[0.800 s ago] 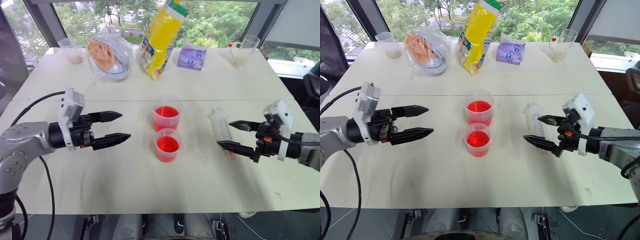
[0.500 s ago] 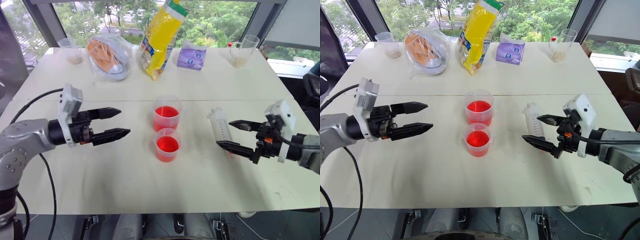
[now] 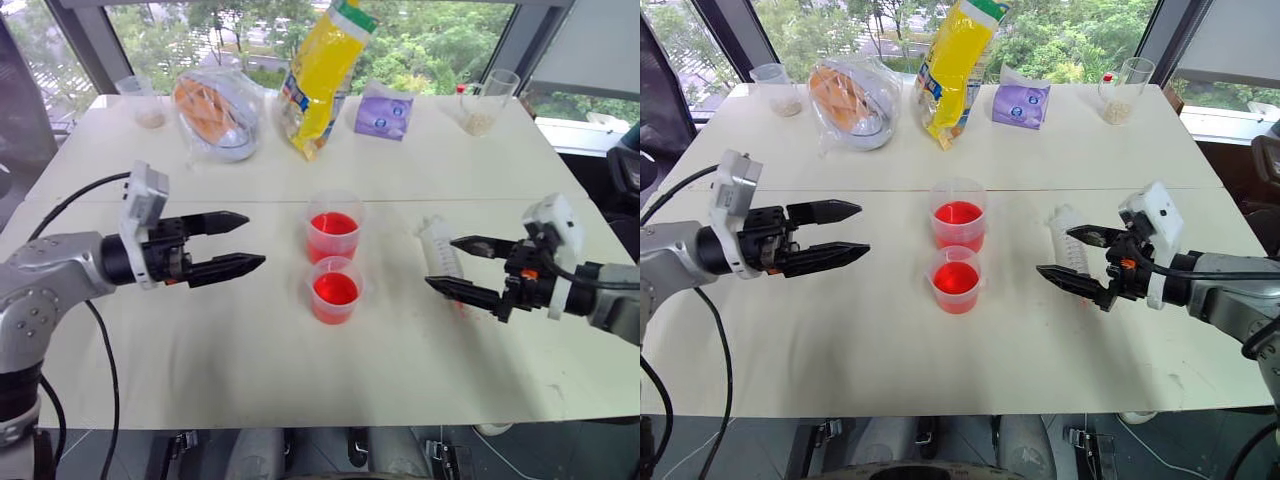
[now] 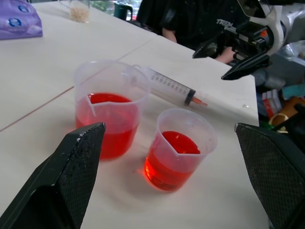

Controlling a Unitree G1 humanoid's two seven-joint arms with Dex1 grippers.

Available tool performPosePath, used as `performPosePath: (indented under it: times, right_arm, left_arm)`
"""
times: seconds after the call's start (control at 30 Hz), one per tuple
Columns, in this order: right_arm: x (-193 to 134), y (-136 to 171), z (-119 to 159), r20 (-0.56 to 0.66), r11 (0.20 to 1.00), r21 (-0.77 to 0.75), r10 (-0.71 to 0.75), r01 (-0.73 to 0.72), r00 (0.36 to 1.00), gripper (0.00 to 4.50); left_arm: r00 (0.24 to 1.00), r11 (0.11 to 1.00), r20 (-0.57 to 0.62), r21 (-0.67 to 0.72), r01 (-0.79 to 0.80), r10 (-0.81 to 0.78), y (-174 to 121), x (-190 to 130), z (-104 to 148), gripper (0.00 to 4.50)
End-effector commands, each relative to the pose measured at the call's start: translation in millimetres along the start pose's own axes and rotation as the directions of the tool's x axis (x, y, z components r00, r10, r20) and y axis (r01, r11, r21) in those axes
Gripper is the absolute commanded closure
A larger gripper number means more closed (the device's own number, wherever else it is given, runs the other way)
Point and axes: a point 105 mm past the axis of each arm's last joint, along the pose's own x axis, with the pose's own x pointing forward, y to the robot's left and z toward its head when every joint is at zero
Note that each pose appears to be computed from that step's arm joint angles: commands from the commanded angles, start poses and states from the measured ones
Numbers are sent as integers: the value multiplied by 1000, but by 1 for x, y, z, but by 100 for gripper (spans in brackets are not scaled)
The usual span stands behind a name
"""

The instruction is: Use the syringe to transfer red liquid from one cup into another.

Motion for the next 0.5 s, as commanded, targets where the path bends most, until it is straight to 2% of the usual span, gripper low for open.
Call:
performPosePath:
  times: [0.03, 0.17, 0.23, 0.3, 0.4, 0.5]
  right_arm:
    - [-2, -5, 8, -2, 999, -19, -28, 28, 1000, 8]
    - [2, -19, 4, -79, 994, -4, -105, 105, 991, 8]
    - [6, -28, 1, -156, 989, 35, -138, 146, 978, 8]
    - [11, -34, -2, -239, 983, 62, -152, 171, 959, 8]
    - [20, -41, -2, -302, 974, 117, -152, 195, 941, 8]
    - [35, -67, -10, -406, 918, 208, -234, 338, 884, 8]
  left_arm:
    - [1000, 999, 28, 50, 6, -8, 0, 2, 9, 0]
    - [999, 998, 35, 58, 14, -16, 0, 5, 6, 0]
    - [999, 998, 35, 66, 22, -24, 1, 8, 5, 0]
    - [998, 997, 49, 66, 32, -36, 3, 10, 8, 0]
    - [997, 997, 65, 70, 45, -49, 5, 13, 10, 0]
    - [995, 995, 80, 78, 55, -61, 6, 20, 7, 0]
